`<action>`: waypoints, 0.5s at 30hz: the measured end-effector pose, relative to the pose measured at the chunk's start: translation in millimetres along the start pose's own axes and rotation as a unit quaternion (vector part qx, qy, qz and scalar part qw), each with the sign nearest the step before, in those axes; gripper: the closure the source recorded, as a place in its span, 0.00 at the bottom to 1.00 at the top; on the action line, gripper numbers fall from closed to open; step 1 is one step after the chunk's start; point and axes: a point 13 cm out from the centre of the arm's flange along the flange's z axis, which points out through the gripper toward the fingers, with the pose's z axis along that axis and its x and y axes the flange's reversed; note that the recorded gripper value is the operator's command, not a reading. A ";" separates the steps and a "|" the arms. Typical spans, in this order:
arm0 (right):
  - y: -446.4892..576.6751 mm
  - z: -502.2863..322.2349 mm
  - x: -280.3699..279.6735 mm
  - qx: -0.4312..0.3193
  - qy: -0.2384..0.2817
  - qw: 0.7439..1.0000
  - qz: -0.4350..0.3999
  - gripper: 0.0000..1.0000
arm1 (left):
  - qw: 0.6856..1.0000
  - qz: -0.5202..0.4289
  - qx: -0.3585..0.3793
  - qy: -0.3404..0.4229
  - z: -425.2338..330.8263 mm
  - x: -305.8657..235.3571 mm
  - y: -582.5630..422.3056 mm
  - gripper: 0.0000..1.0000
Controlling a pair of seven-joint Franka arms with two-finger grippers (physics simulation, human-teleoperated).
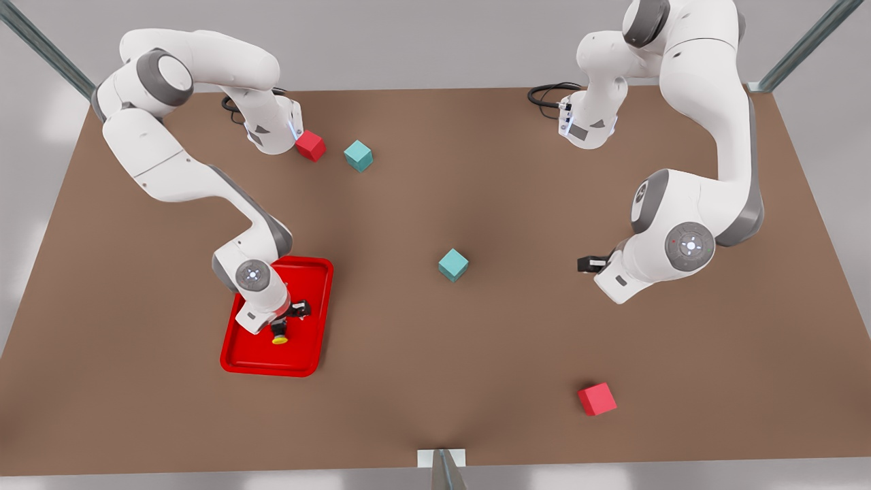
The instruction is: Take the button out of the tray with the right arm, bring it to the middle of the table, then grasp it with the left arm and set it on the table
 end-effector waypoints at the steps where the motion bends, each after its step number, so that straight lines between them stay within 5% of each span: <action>1: 0.9 -1.7 -1.7 0.000 -0.002 1.000 -0.001 0.00 | 1.000 0.000 0.000 0.000 0.0 0.1 0.0 0.00; 6: 3.9 1.7 -4.7 -0.003 -0.002 1.000 -0.002 0.02 | 1.000 -0.001 0.000 0.000 -0.5 0.2 -0.2 0.00; 9: 2.6 4.9 -6.1 -0.003 -0.002 1.000 -0.002 0.26 | 1.000 -0.001 0.000 0.002 -0.9 1.3 0.4 0.00; 15: -10.3 -0.3 -10.3 0.000 -0.006 1.000 0.006 0.35 | 1.000 0.004 -0.001 0.006 -0.8 4.9 -6.1 0.00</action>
